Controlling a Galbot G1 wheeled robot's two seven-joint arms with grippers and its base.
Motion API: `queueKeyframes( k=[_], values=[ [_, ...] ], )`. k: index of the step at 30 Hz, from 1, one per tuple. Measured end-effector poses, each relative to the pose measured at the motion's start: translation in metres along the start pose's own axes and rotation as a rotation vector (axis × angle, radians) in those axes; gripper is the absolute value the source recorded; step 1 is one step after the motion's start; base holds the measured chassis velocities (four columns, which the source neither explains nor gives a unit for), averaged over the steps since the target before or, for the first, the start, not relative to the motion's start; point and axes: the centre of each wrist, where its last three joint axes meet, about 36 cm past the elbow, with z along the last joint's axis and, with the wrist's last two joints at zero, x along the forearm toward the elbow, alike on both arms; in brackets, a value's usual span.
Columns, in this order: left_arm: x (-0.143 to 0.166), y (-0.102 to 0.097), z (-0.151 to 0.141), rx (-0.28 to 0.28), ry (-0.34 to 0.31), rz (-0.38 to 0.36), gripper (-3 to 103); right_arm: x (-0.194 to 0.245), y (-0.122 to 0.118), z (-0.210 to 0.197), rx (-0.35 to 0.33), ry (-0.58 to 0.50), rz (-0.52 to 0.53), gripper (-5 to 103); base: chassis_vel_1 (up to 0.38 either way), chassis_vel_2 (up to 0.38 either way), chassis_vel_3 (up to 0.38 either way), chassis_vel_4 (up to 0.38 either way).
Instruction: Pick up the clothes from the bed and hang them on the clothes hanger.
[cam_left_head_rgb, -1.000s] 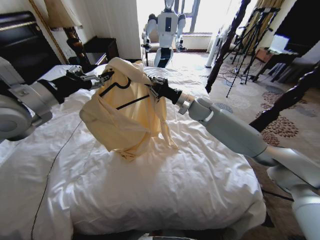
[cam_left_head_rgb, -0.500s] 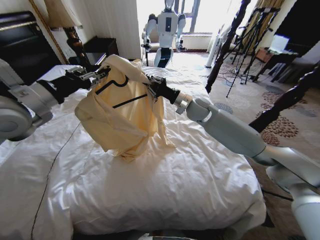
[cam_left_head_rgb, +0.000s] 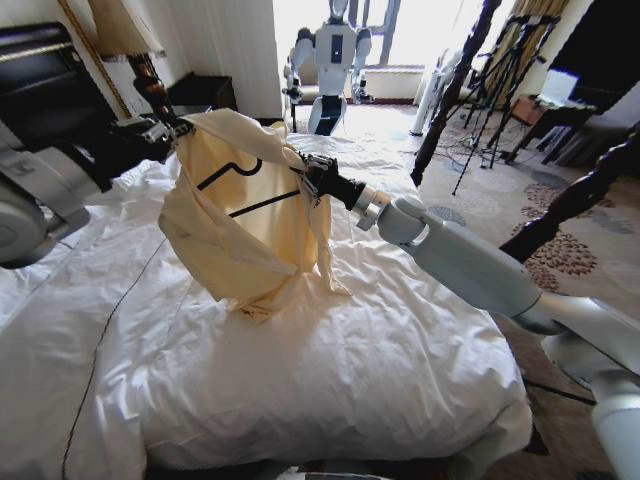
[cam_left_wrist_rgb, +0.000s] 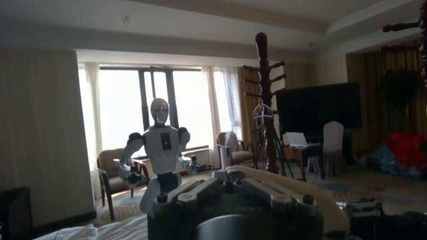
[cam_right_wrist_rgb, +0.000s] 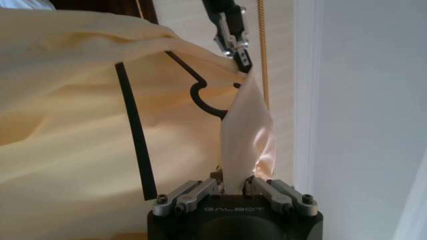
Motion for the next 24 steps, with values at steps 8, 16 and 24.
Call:
queueKeyframes(
  k=[8,16,24],
  values=[
    [-0.005,-0.002,-0.015,-0.045,0.012,0.023,0,-0.013,0.020,-0.010,-0.022,-0.061,-0.041,8,0.000,0.000,0.000,0.000],
    [-0.009,-0.010,-0.006,-0.044,0.051,0.048,0,-0.026,0.024,-0.027,-0.051,-0.124,0.012,8,0.000,0.000,0.000,0.000],
    [-0.009,-0.011,0.003,-0.028,0.089,0.086,0,-0.030,0.016,-0.038,-0.082,-0.101,0.091,8,0.000,0.000,0.000,0.000]
  ],
)
